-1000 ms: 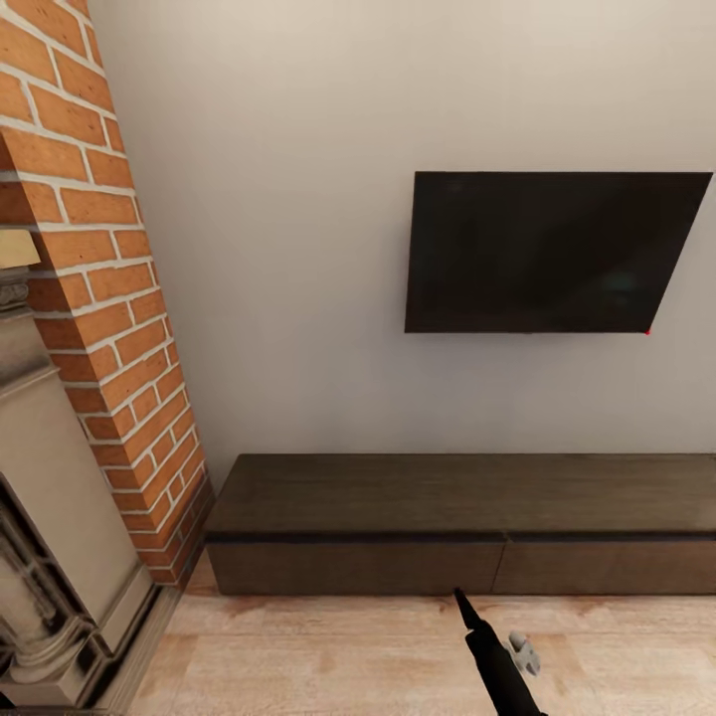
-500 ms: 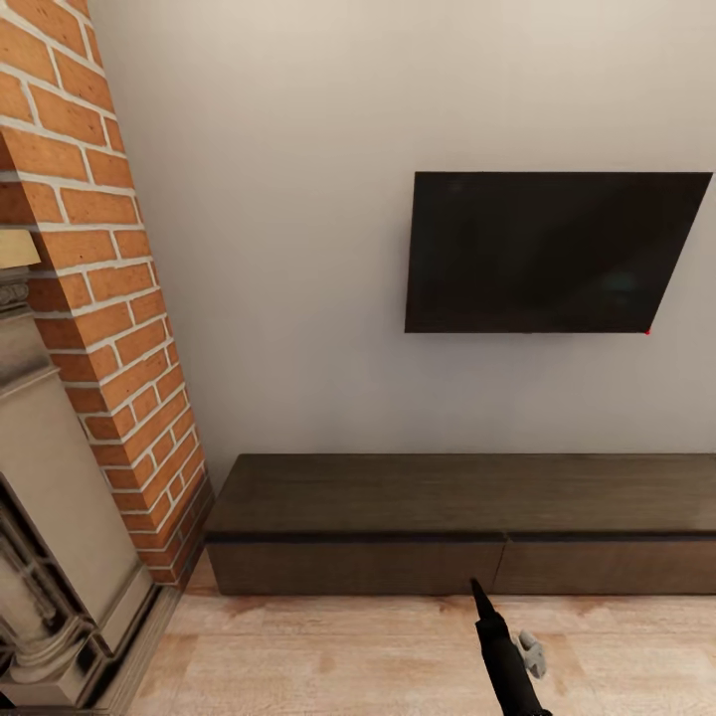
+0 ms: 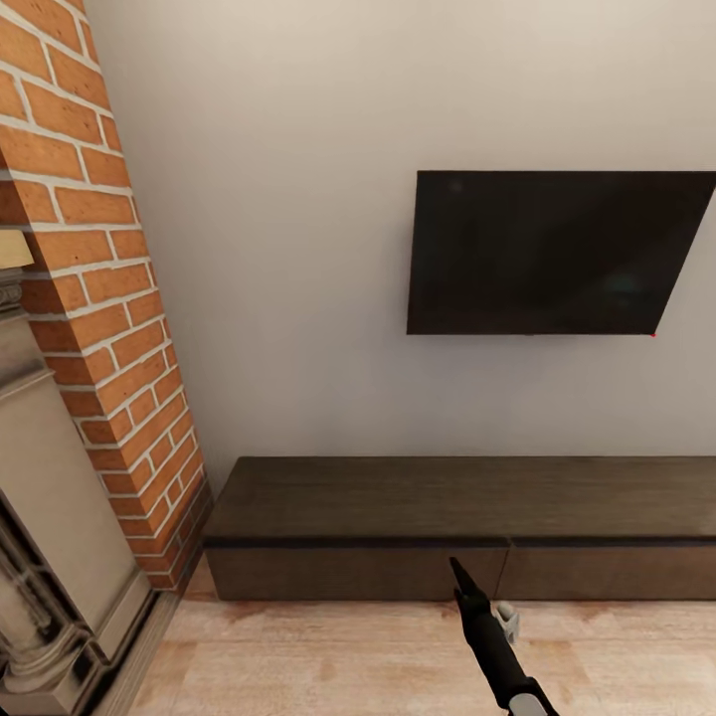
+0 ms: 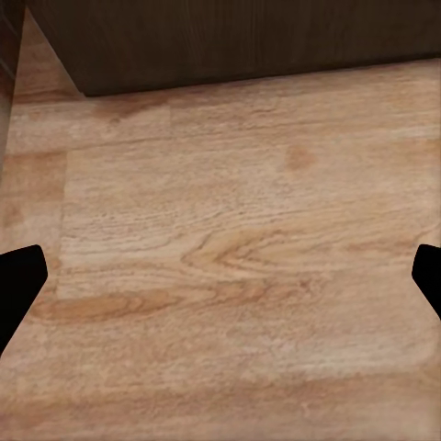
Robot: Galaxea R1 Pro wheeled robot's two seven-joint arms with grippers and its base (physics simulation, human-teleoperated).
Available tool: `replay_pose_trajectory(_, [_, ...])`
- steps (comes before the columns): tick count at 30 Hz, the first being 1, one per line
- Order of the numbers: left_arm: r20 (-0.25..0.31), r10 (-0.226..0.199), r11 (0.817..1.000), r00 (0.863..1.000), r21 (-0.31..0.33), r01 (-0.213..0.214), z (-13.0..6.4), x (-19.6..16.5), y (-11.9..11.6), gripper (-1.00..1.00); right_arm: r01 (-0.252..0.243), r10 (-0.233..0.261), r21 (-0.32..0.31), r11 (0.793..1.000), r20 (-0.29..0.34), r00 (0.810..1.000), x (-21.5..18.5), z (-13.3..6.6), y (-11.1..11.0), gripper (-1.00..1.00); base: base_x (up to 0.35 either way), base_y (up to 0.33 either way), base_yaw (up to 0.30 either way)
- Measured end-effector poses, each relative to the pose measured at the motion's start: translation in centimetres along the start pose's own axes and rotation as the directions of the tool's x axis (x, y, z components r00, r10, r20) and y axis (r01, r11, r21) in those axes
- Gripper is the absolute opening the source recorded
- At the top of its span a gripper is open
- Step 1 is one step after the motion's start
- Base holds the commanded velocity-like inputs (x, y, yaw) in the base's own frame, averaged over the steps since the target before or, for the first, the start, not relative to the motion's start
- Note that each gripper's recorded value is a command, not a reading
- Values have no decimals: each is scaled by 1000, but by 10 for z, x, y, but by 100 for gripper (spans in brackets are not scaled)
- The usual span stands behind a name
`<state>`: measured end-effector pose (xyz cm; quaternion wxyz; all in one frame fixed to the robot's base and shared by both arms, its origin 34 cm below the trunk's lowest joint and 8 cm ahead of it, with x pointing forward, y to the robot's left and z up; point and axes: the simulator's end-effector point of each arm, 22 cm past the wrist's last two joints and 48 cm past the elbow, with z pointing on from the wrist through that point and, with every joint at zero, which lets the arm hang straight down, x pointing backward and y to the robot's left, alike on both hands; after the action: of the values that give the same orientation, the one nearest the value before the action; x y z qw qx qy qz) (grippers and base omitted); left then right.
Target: Place each of the two pumpkins and all three candles from the living room inside a cabinet in the living room (use any cabinet), then make sure every cabinet is closed, and position the cauldron so it is next to a table in the living room.
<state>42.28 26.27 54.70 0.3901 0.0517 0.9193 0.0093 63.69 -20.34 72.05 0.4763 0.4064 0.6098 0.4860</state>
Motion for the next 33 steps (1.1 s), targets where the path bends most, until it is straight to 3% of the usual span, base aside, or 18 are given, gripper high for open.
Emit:
replay_pose_trajectory(5, [0,1,1000,1000,0,-1,0,0,0,100,-11,11,-61,998,-6,1000,2,-2,12,100,3,1,0])
replay_pose_trajectory(11, [26,3,1000,1000,1,-3,0,-5,0,100,-49,50,-36,998,13,999,1,-12,-3,100,24,0,0])
replay_pose_trajectory(18, [42,0,1000,999,-1,0,0,-9,0,100,-58,59,-28,998,27,998,-4,-14,-7,100,10,0,0])
replay_pose_trajectory(21, [84,-4,1000,996,-1,4,-3,-25,-1,100,-58,59,-27,998,29,998,-4,-15,-8,100,2,0,0])
replay_pose_trajectory(24, [167,-9,1000,986,3,9,-26,-52,-5,100,-57,58,-25,998,31,998,-6,-15,-9,100,0,0,0])
replay_pose_trajectory(25, [210,-12,1000,978,7,10,-45,-68,-8,100,-57,58,-25,998,31,998,-6,-15,-9,100,0,0,0])
replay_pose_trajectory(28, [249,-16,1000,968,12,13,-79,-97,-12,100,-57,58,-24,998,32,998,-7,-15,-9,100,0,0,0])
replay_pose_trajectory(33, [183,-21,1000,983,15,18,-100,-108,-14,100,-58,58,-22,998,32,998,-7,-15,-10,100,0,0,0])
